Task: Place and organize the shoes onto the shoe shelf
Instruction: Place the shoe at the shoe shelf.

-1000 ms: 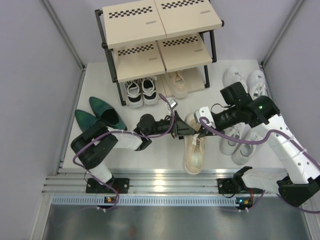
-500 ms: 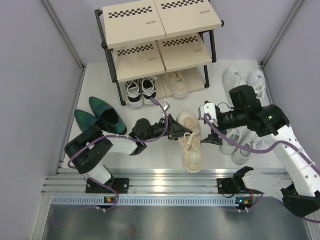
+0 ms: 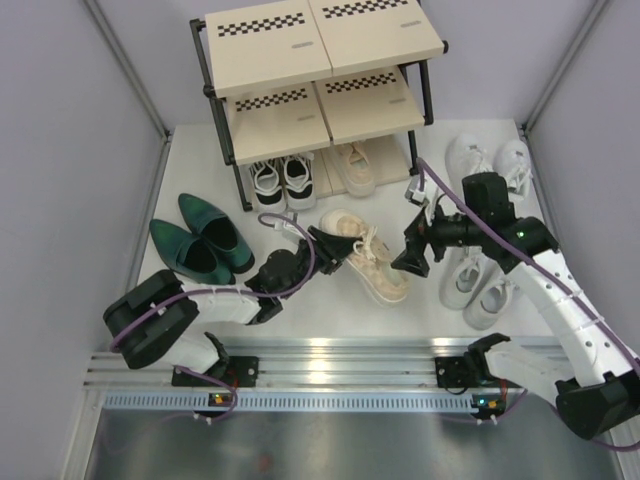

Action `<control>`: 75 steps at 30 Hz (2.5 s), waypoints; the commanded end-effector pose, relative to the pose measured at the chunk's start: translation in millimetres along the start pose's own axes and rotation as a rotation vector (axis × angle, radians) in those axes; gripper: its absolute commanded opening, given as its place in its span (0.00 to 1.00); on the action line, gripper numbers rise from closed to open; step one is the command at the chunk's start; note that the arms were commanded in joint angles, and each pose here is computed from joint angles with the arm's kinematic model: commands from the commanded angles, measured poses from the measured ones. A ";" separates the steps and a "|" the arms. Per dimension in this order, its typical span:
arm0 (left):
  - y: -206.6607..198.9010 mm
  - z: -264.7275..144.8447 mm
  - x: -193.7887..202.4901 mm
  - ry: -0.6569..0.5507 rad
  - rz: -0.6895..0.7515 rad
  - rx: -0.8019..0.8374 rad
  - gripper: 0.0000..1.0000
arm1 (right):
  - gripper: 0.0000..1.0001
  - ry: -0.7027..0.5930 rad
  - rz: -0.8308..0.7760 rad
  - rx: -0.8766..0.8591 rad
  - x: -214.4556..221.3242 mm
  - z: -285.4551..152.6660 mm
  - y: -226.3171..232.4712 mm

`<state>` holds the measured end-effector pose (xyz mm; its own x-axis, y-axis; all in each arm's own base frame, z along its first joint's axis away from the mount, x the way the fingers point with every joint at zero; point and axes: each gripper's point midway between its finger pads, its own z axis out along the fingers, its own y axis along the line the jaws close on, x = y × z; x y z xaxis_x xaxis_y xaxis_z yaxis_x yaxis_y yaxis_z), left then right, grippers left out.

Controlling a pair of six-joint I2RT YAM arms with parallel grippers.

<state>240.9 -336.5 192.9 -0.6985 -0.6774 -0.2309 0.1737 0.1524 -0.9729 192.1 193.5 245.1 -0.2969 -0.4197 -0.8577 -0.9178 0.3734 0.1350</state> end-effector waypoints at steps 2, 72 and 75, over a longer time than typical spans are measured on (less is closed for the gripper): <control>-40.7 11.1 -27.7 -0.173 -0.045 0.105 0.00 | 0.91 -0.031 0.028 0.105 -12.4 4.6 -22.3; 12.3 -188.3 -78.7 -0.234 0.513 -0.252 0.98 | 0.00 -0.208 0.388 0.893 -15.6 -42.3 -244.9; 11.3 -188.6 -78.8 -0.233 0.515 -0.250 0.97 | 0.00 -0.216 0.394 0.903 -18.8 -33.2 -254.6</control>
<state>167.9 -147.0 194.8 -0.3979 -0.6257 -0.6710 0.2474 0.6311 -0.7352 383.3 66.0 179.6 -0.5878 -0.0872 -0.8043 -0.2155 0.9751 0.0518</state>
